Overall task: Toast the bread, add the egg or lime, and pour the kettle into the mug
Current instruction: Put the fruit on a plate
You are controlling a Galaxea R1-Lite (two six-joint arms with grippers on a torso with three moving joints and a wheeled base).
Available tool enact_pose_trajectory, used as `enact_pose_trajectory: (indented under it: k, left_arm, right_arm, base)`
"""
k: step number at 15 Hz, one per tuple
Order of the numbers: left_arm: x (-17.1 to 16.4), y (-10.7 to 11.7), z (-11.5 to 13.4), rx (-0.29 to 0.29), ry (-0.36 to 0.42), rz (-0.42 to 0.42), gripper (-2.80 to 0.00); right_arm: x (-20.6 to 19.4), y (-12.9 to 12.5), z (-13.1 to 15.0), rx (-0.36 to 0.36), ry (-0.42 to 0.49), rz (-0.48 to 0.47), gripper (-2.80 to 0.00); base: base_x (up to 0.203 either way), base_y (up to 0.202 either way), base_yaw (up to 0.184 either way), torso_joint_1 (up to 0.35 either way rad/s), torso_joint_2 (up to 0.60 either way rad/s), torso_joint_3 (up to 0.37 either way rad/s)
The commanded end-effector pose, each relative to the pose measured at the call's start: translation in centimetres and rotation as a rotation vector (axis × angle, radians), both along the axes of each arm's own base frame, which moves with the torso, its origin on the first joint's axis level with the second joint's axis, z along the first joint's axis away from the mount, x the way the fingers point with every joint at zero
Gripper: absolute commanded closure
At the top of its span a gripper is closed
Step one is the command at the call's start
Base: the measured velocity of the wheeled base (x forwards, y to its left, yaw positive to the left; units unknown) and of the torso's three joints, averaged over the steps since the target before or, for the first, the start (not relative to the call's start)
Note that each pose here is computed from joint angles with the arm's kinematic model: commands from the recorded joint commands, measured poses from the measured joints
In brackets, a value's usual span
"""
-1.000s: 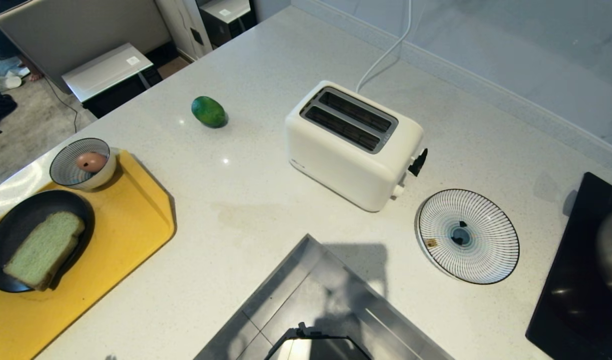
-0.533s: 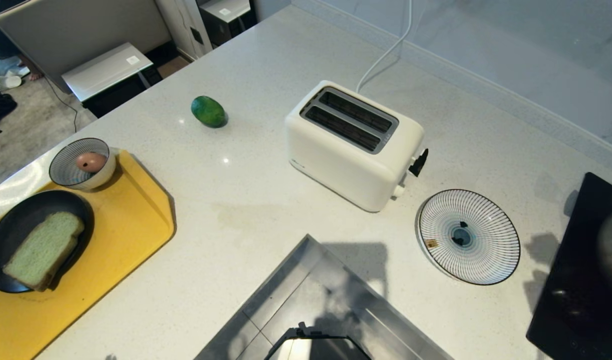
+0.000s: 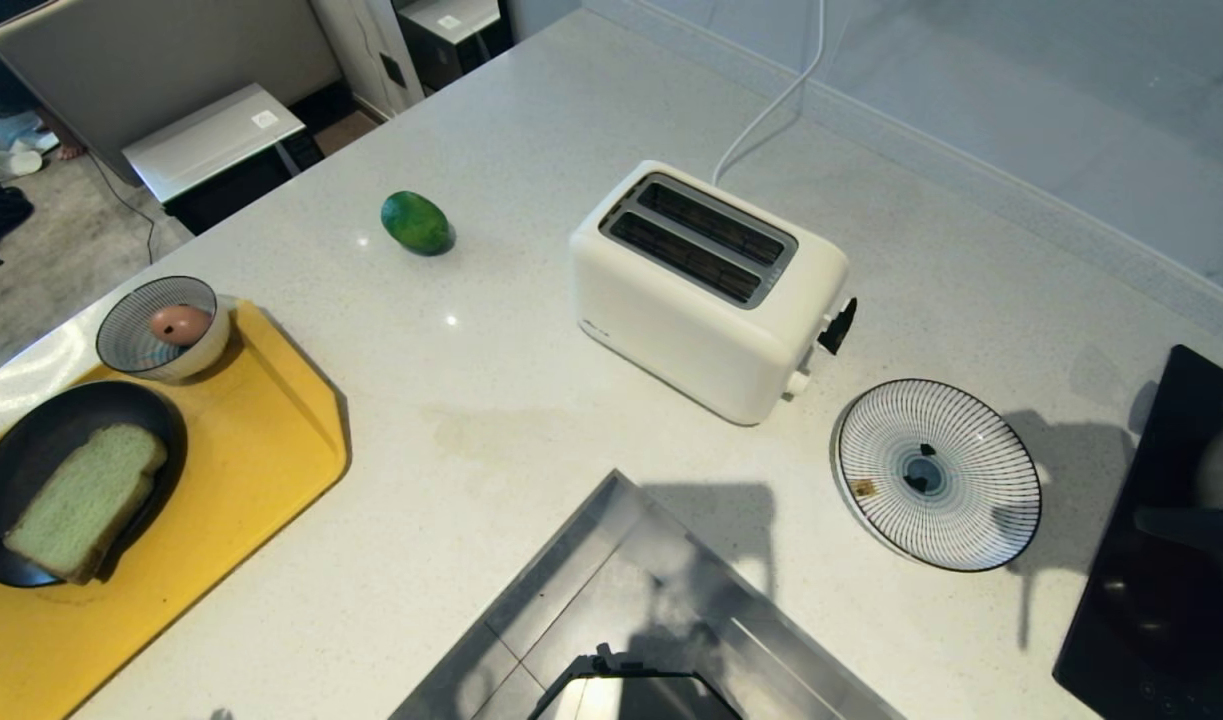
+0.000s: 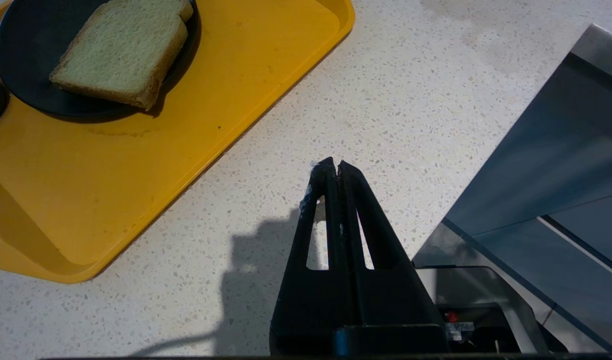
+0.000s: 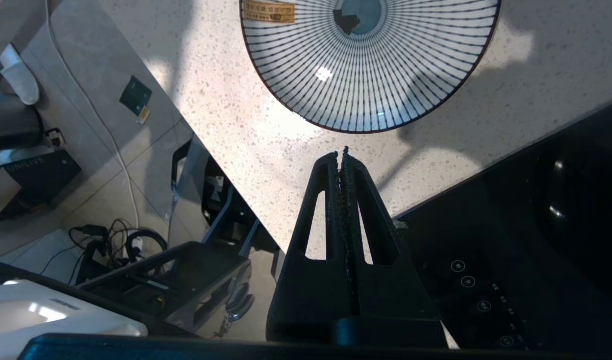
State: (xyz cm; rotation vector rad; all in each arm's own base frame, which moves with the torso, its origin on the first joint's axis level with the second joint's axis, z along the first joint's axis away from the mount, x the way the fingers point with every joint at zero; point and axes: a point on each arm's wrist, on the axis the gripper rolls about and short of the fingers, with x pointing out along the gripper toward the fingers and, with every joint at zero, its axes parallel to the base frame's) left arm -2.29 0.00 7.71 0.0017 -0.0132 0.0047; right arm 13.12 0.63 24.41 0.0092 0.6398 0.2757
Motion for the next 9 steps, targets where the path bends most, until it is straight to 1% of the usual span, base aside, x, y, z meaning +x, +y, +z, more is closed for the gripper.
enact_pose_trajectory:
  k: [1,4,5,7,9]
  left_arm:
    - [0.0,0.0,0.0,0.000,-0.001,0.000,0.00]
    - [0.0,0.0,0.0,0.000,-0.001,0.000,0.00]
    - [0.0,0.0,0.0,0.000,-0.001,0.000,0.00]
    - [0.0,0.0,0.0,0.000,0.001,0.000,0.00]
    - [0.0,0.0,0.0,0.000,-0.001,0.000,0.00]
  right_arm:
    - [0.4,0.0,-0.3,-0.001,0.020,0.005,0.00]
    - [1.0,0.3,0.4,-0.003,-0.005,0.020,0.00]
    - [1.5,0.6,0.8,-0.001,-0.043,0.033,0.00]
    - [2.9,1.4,1.8,-0.012,-0.162,0.051,0.00]
    - [3.8,2.8,2.6,-0.025,-0.261,0.089,0.00]
  base:
    - [0.000,0.000,0.000,0.000,0.00,0.000]
    - [0.000,0.000,0.000,0.000,0.00,0.000]
    - [0.000,0.000,0.000,0.000,0.00,0.000]
    - [0.000,0.000,0.000,0.000,0.00,0.000]
    - [0.000,0.000,0.000,0.000,0.00,0.000]
